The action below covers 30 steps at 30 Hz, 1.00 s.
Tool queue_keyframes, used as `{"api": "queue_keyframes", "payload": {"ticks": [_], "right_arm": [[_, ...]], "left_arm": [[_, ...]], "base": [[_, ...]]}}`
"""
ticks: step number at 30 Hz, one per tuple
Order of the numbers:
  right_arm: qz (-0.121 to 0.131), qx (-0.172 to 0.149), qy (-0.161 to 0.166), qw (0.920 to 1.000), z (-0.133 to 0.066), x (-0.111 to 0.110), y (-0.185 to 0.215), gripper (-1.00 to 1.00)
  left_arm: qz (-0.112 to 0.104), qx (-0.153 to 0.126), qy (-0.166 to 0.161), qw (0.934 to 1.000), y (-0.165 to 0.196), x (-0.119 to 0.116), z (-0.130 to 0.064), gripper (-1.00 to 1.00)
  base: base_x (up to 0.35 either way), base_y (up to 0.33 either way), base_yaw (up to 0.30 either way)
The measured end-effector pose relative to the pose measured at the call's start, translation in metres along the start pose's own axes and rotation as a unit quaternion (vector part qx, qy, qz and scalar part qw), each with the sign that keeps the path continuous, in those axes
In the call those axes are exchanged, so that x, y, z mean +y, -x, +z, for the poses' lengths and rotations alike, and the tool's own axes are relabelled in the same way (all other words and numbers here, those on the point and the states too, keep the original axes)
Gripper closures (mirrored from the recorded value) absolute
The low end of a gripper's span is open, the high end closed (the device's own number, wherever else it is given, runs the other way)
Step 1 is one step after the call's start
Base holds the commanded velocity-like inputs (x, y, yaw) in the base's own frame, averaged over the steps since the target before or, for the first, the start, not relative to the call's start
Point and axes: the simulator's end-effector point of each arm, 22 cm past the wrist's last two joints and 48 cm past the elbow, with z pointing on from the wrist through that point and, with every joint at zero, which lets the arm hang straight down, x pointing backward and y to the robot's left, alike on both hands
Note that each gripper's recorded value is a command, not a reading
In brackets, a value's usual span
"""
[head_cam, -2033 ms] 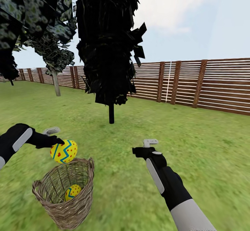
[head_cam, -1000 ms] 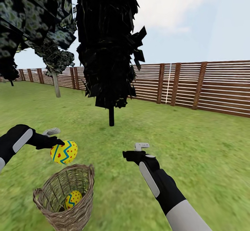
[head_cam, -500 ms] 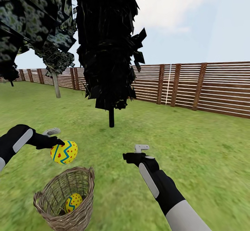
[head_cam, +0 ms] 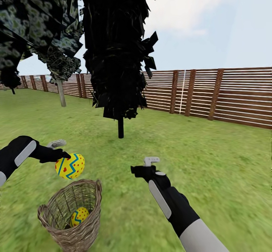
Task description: Take the three Easter eggs out of the wicker basket on the lawn in the garden, then place them on the lawn next to a single tree (choose any tree) so that all three eggs are next to the same tree and none are left in the basket.
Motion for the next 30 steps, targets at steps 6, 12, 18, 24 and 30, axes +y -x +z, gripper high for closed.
{"api": "queue_keyframes", "payload": {"ticks": [6, 12, 18, 24, 30], "right_arm": [[-0.011, -0.009, 0.008, 0.9999, -0.0013, 0.0104, 0.0022, -1.0], [-0.012, -0.01, 0.009, 0.9998, -0.0016, 0.0122, 0.0025, -1.0], [-0.012, -0.01, 0.009, 0.9998, -0.0013, 0.0125, 0.0023, -1.0], [-0.012, -0.011, 0.009, 0.9998, -0.0015, 0.0124, 0.0026, -1.0], [-0.012, -0.011, 0.01, 0.9998, -0.0015, 0.0132, 0.0027, -1.0]], "left_arm": [[0.0, -0.001, 0.0, 1.0, 0.0007, -0.0003, -0.0017, 1.0], [-0.009, -0.012, -0.007, 0.9999, 0.0068, -0.0007, -0.0059, 1.0], [-0.012, -0.014, -0.008, 0.9998, 0.0084, -0.0011, -0.0062, 1.0], [-0.012, -0.014, -0.008, 0.9998, 0.0087, -0.0012, -0.0064, 1.0], [-0.012, -0.015, -0.007, 0.9998, 0.0089, -0.0008, -0.0066, 1.0]], "base": [[-0.122, -0.097, 0.151], [-0.016, -0.006, 0.279], [-0.23, -0.042, 0.288], [-0.164, -0.01, 0.166], [-0.151, -0.001, 0.146]]}}
